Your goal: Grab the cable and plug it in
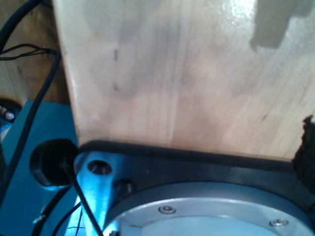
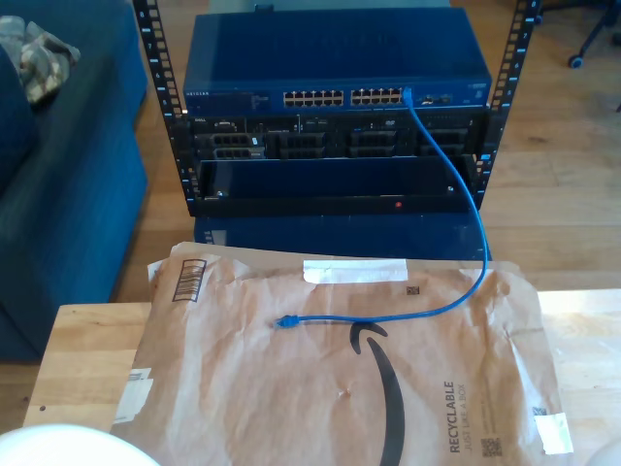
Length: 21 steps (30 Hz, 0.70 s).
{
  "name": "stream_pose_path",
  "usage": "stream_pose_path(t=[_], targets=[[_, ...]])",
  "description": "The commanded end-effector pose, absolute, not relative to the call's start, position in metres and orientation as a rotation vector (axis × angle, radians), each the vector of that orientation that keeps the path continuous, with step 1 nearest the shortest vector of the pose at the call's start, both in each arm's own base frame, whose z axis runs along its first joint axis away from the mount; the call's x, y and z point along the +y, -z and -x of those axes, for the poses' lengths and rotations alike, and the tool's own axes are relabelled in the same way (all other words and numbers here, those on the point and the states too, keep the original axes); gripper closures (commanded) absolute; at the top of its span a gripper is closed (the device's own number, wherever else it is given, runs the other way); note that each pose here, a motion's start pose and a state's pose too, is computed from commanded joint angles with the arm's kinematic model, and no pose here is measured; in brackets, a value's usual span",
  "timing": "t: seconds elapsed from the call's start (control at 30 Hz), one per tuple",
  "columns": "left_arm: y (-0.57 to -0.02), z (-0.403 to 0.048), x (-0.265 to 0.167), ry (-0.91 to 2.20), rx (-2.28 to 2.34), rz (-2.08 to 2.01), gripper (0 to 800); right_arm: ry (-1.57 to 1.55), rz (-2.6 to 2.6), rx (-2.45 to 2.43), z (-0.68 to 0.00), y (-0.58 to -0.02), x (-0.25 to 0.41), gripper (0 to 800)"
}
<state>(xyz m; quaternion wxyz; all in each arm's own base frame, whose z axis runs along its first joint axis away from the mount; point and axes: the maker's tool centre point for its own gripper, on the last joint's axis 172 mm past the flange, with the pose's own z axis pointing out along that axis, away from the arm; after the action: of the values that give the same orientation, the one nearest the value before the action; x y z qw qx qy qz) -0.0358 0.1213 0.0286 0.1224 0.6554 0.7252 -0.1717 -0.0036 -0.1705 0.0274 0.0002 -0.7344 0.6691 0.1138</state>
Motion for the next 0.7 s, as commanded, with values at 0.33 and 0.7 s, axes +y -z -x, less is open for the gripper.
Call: stream_pose_path(t=[0.33,0.7], targets=[[-0.0289,0.0359,0.1221,0.5,2.117,-1.913,0,-0.36,2.31,2.098,0.0034,-0.0265,-0.1695,1],[-0.0286,0.0358,0.1213,0.501,2.116,-1.912,0,-0.359,2.308,2.099,0.0032,-0.0265,-0.1694,1]])
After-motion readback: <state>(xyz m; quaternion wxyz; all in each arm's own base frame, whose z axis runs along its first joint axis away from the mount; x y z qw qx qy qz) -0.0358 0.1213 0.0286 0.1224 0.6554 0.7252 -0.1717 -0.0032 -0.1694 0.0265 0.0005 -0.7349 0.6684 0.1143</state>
